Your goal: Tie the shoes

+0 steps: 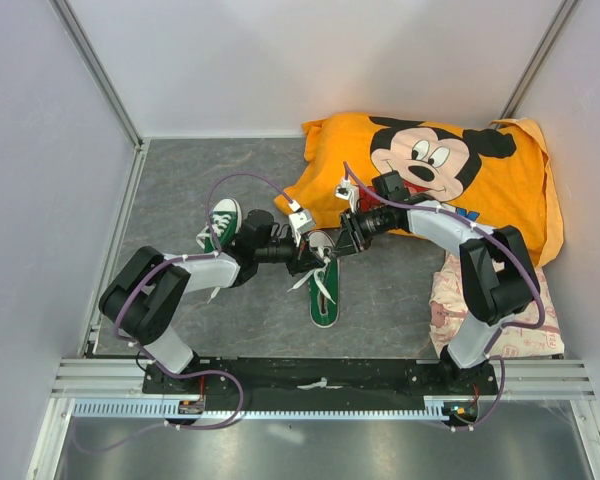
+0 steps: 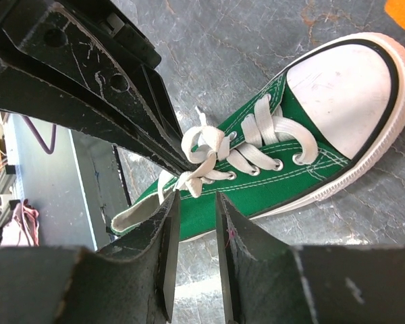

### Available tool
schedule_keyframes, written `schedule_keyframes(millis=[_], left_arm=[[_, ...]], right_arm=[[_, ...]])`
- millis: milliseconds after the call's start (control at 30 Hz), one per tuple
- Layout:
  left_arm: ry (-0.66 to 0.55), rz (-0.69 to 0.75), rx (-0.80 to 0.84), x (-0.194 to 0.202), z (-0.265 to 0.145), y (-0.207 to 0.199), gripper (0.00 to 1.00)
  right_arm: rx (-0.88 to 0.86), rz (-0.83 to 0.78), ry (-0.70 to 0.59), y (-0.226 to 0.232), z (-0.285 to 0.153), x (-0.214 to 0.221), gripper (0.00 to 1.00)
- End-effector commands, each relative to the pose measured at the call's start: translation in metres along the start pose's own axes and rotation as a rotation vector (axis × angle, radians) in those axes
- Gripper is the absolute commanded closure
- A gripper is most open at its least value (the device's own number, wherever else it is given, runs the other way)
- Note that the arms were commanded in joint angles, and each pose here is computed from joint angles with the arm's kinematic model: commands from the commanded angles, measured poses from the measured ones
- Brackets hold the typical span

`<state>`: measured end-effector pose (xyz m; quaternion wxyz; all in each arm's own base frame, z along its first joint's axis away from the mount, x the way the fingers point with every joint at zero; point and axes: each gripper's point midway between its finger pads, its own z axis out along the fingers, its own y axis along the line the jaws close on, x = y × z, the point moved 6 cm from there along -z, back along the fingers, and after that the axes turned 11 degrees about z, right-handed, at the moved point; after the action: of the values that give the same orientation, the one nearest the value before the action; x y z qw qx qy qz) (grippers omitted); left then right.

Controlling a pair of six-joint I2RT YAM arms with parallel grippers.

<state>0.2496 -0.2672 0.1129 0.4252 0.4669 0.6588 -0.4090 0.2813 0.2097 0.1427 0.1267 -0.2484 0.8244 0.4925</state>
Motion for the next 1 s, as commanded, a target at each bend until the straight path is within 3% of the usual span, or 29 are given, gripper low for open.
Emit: schedule_keyframes(millis=[0, 200, 600, 733, 967], left_arm=[[-0.030, 0.017, 0.024, -0.004, 0.001, -0.003, 0.98], [-0.033, 0.020, 0.029, -0.005, 0.001, -0.003, 0.98], [-0.034, 0.025, 0.036, -0.005, 0.001, -0.003, 0.98], [-0.033, 0.024, 0.032, -0.004, 0.000, -0.001, 0.99], [-0.035, 0.024, 0.039, -0.004, -0.001, -0.001, 0.98]], right_arm=[[-0.041, -0.063, 0.007, 0.005, 0.006, -0.003, 0.66], [-0.038, -0.088, 0.012, 0.004, 0.010, -0.004, 0.66], [-0.052, -0.116, 0.019, 0.007, 0.011, -0.003, 0.88], [-0.055, -0.110, 0.012, 0.006, 0.007, -0.002, 0.68], [-0.035, -0.143, 0.008, 0.000, -0.002, 0.000, 0.74]])
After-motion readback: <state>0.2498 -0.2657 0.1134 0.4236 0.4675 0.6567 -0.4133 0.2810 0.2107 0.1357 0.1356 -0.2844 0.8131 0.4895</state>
